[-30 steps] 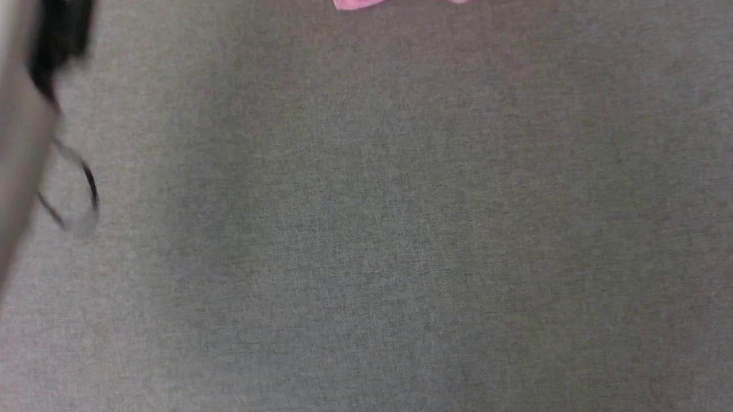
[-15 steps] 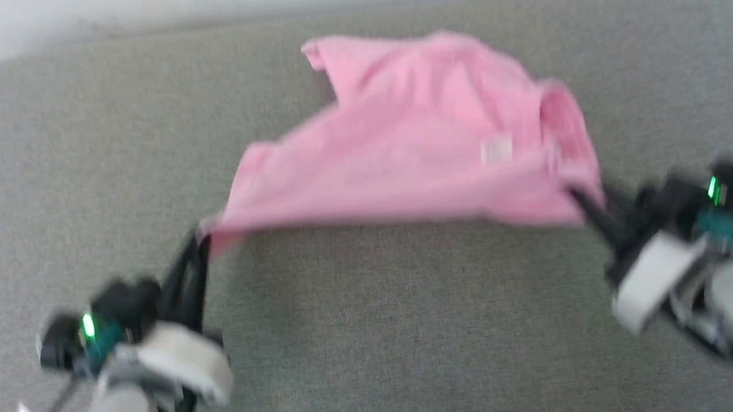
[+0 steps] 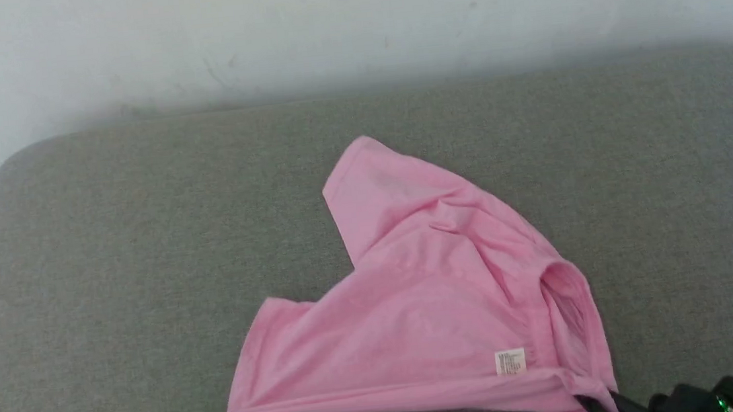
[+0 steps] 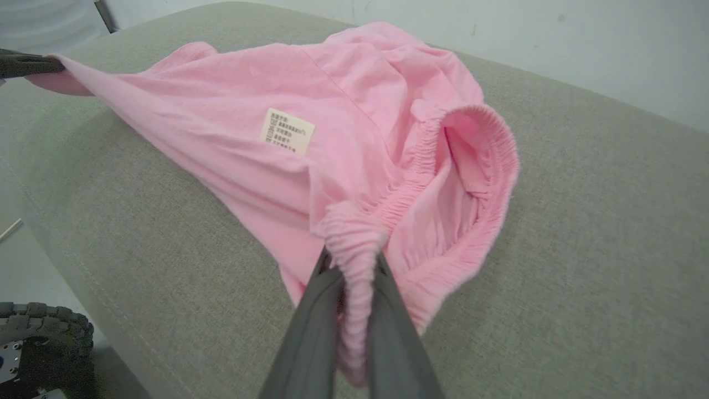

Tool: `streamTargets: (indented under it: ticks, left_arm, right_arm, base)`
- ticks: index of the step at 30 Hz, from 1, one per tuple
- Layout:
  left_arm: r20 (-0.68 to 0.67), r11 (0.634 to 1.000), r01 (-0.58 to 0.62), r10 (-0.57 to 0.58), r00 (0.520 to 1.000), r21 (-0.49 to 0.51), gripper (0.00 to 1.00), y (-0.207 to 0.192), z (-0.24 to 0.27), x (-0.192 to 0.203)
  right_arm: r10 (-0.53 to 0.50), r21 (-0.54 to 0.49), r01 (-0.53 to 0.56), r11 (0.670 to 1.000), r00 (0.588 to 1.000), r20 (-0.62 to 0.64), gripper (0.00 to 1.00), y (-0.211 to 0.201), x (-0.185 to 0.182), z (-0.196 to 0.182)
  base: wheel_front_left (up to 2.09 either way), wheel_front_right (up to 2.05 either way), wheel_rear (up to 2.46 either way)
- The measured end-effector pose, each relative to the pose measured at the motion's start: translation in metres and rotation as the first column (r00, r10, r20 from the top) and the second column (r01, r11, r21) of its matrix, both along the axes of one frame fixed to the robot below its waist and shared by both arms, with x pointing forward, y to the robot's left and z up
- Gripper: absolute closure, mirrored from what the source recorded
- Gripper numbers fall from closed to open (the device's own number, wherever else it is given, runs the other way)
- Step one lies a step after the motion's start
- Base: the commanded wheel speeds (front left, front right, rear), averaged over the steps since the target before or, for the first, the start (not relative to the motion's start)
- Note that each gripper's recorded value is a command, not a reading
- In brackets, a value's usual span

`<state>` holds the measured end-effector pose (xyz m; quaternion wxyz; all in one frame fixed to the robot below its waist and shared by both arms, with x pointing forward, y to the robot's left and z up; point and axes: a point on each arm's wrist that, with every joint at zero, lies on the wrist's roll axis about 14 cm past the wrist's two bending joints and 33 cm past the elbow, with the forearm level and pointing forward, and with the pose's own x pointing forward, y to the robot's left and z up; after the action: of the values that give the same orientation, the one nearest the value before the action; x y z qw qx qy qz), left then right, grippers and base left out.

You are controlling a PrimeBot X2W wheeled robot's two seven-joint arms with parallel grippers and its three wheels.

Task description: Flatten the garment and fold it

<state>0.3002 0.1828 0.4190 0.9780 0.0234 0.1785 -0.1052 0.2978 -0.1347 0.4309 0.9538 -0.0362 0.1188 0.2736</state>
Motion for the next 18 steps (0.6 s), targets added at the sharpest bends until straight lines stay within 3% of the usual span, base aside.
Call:
streamTargets:
  ticks: [7,13,18]
  left_arm:
    - [0.081,0.999,0.023,-0.025,0.996,0.028,1.0,-0.004,0.019,0.019]
    - [0.292,0.987,0.125,-0.148,0.945,0.098,1.0,-0.023,0.078,0.095]
    - [0.387,0.963,0.227,-0.266,0.883,0.142,1.0,-0.056,0.115,0.156]
  right_arm:
    - [-0.048,0.043,0.046,0.998,0.998,0.045,1.0,0.0,0.008,0.014]
    - [-0.112,0.075,0.104,0.992,0.987,0.113,1.0,-0.006,0.037,0.032]
    - [-0.194,0.09,0.182,0.979,0.968,0.157,1.0,-0.022,0.063,0.042]
  base:
    - [0.0,0.0,0.0]
    - [0.0,0.0,0.0]
    - [0.0,0.0,0.0]
